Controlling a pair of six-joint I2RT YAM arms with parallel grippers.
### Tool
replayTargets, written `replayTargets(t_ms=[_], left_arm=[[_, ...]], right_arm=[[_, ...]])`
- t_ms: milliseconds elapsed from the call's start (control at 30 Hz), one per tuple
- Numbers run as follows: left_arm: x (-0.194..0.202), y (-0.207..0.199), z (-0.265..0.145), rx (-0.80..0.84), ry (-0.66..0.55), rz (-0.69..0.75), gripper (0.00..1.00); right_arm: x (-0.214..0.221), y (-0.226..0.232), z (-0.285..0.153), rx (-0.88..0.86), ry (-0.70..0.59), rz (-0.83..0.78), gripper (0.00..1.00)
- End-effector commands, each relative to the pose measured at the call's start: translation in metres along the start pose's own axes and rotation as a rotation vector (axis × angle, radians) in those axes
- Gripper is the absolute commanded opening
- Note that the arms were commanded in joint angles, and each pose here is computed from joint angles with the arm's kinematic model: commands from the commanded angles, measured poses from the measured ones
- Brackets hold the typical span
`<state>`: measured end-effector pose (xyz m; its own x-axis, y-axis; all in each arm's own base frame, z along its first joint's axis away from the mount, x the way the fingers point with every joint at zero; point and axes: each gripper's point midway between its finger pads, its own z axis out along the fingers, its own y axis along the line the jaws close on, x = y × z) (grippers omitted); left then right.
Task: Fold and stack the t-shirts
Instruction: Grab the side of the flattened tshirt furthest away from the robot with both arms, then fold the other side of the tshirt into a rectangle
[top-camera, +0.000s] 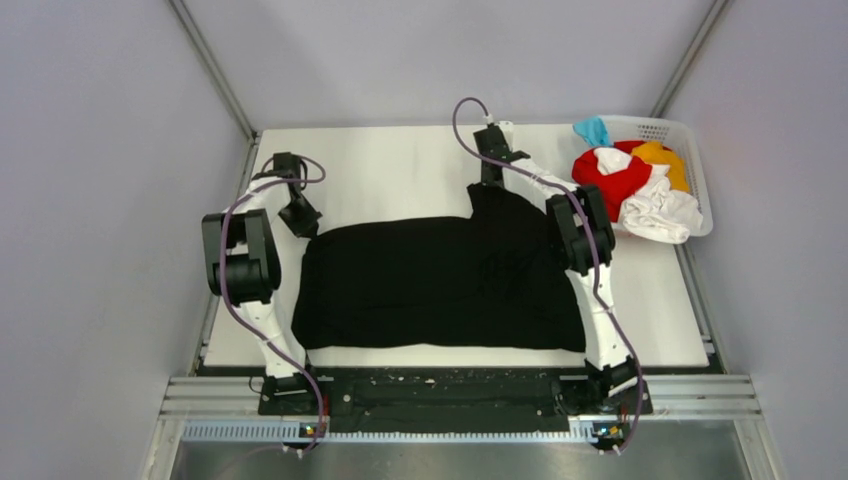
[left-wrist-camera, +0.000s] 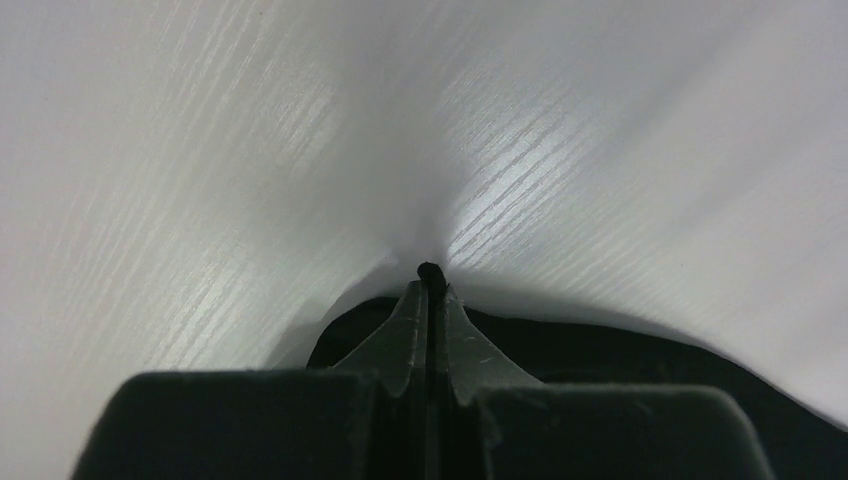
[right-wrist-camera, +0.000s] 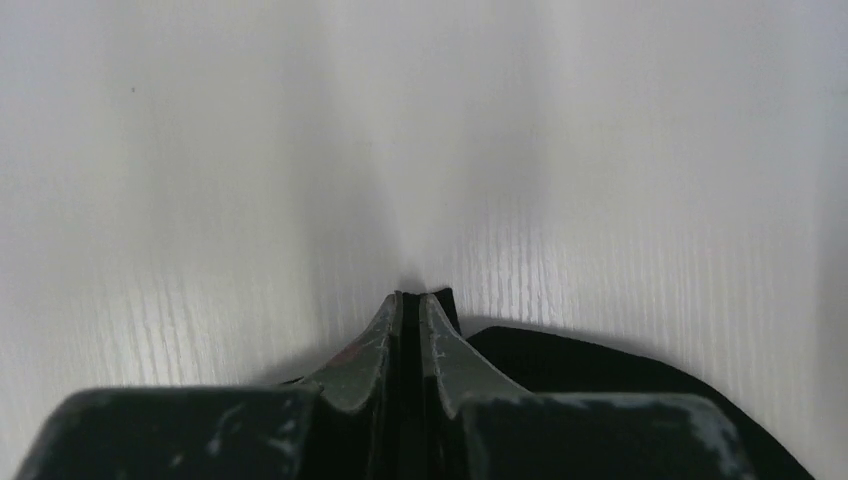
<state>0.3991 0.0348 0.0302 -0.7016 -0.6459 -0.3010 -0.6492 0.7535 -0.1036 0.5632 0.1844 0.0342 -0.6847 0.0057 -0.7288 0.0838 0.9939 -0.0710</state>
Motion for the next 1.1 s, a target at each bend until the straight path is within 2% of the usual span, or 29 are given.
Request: replayTargets(t_ms=[0,133,233,467,800,967,1067], left_arm=[[-0.009,-0.008,-0.024,0.049,-0.048,0.0,0.0],[-0.011,-0.009,-0.03,0.063,-0.06,0.004,0.0],[-0.008,-0.01,-0.035,0.085,-0.071,0.006,0.0],[0.003,-0.008,-0.045,0.128,-0.086,0.01,0.0],[0.012,0.005,-0.073,0.179,-0.188,0.006,0.0],[-0.013,-0.001,-0.096,0.193,-0.273,0.037,0.0],[-0.025,-0.004,-0.101,0.169,-0.278,0.032,0.0]], right_arm=[[-0.019,-0.003,-0.022,0.006,-0.047,0.032,0.0],[-0.053,-0.004,-0.056,-0.033,-0.14,0.042,0.0],[-0.059,-0.006,-0.087,-0.07,-0.188,0.014,0.0],[-0.008,-0.02,-0.146,-0.178,-0.183,0.01,0.0],[0.023,-0.042,-0.23,-0.245,-0.214,0.038,0.0],[0.028,-0.057,-0.25,-0.244,-0.245,0.061,0.0],[0.023,-0.058,-0.255,-0.241,-0.254,0.06,0.0]])
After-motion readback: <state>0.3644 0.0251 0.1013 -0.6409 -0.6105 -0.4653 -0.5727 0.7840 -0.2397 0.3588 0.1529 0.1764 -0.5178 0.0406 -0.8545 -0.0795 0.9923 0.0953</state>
